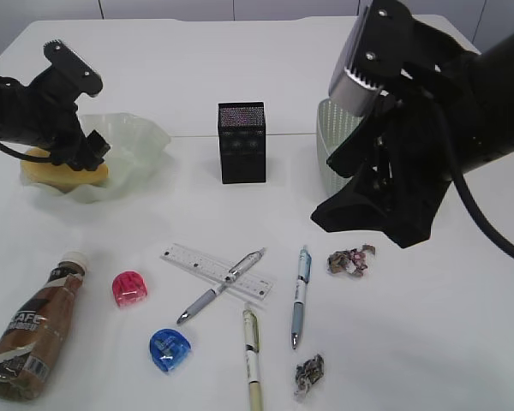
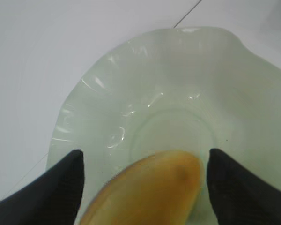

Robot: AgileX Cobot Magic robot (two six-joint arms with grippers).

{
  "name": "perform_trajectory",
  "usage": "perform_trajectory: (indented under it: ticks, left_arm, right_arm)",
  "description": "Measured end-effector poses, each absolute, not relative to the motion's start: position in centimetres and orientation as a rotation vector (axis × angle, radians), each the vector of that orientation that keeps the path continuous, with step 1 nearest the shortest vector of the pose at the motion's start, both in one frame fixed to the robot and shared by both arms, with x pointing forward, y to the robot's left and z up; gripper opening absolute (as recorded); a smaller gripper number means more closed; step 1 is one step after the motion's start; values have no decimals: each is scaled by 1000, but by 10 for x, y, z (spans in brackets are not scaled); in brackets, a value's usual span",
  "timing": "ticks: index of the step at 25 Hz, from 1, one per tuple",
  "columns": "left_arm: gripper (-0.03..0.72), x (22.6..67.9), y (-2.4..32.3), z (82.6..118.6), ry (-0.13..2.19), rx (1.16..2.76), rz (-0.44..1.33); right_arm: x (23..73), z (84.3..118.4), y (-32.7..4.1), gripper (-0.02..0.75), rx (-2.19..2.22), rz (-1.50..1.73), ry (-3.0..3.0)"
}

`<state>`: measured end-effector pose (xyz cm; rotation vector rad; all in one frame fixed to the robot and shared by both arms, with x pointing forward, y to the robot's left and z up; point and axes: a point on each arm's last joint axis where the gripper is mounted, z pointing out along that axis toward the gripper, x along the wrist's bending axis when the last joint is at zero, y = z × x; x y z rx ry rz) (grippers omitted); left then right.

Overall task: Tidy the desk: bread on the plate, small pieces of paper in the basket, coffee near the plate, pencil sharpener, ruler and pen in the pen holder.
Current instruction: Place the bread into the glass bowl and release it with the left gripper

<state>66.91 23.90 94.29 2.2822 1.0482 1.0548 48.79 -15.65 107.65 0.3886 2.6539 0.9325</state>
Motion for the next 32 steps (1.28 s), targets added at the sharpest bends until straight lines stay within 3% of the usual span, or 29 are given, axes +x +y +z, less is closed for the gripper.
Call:
perform_trajectory:
  ticks: [9,21,26,32]
  left_arm:
    - [602,666,233,961,1032,2256,1096]
    - [573,643,162,967,927,2334,1131]
    - [562,638,155,977,963,2278,1118]
    - [560,631,159,1012,1051,2120,1133]
  right_arm:
    - [488,1077,-157,496,389,933,2654]
    - [488,1077,-157,496,389,933,2654]
    - [488,1077,-157,496,389,933,2654]
    - [488,1077,-157,496,389,933,2654]
